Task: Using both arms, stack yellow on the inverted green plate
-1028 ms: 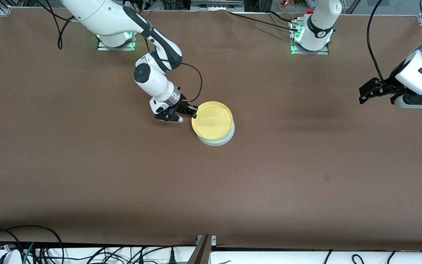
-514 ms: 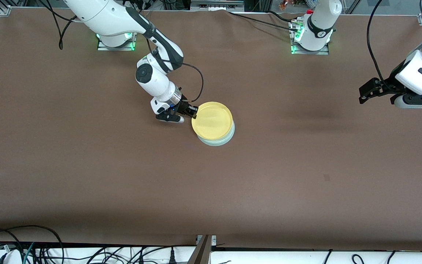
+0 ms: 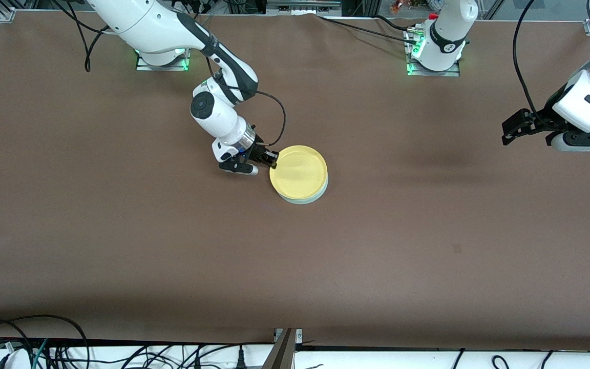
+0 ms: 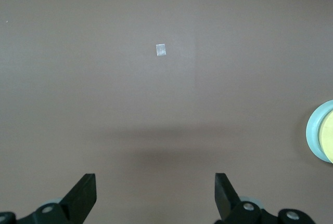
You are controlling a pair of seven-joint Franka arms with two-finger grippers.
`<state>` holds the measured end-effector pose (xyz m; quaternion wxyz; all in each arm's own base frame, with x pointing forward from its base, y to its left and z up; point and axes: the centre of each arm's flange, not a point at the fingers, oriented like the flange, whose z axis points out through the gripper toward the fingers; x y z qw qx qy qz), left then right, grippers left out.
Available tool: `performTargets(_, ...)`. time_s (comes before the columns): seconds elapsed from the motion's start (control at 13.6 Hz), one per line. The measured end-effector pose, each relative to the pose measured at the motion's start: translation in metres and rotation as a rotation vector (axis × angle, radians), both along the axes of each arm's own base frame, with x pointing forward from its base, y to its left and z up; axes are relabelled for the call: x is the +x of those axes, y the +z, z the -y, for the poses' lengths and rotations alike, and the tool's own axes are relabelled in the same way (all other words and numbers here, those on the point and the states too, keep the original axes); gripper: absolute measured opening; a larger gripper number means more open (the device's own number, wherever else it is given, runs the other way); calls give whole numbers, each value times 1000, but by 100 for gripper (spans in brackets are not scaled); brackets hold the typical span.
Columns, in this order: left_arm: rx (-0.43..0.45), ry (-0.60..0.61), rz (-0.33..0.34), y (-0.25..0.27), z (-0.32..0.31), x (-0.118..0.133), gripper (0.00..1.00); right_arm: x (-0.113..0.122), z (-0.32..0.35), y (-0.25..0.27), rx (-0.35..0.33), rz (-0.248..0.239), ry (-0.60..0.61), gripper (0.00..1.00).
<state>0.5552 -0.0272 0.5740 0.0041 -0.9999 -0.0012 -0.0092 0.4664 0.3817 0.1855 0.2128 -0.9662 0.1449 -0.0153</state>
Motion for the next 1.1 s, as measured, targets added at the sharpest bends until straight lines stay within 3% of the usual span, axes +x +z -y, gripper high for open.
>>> performTargets(0.07,0,0,0,0,0,0,100,1,0,0,1,0,-1,11)
performTargets(0.22,0,0,0,0,0,0,100,2,-1,0,3,1,-2,24)
performTargets(0.73,0,0,0,0,0,0,100,16,-1,25,3,22,-2,96)
performTargets(1.1,0,0,-1,0,0,0,100,40,26,109,-57,52,-4,100)
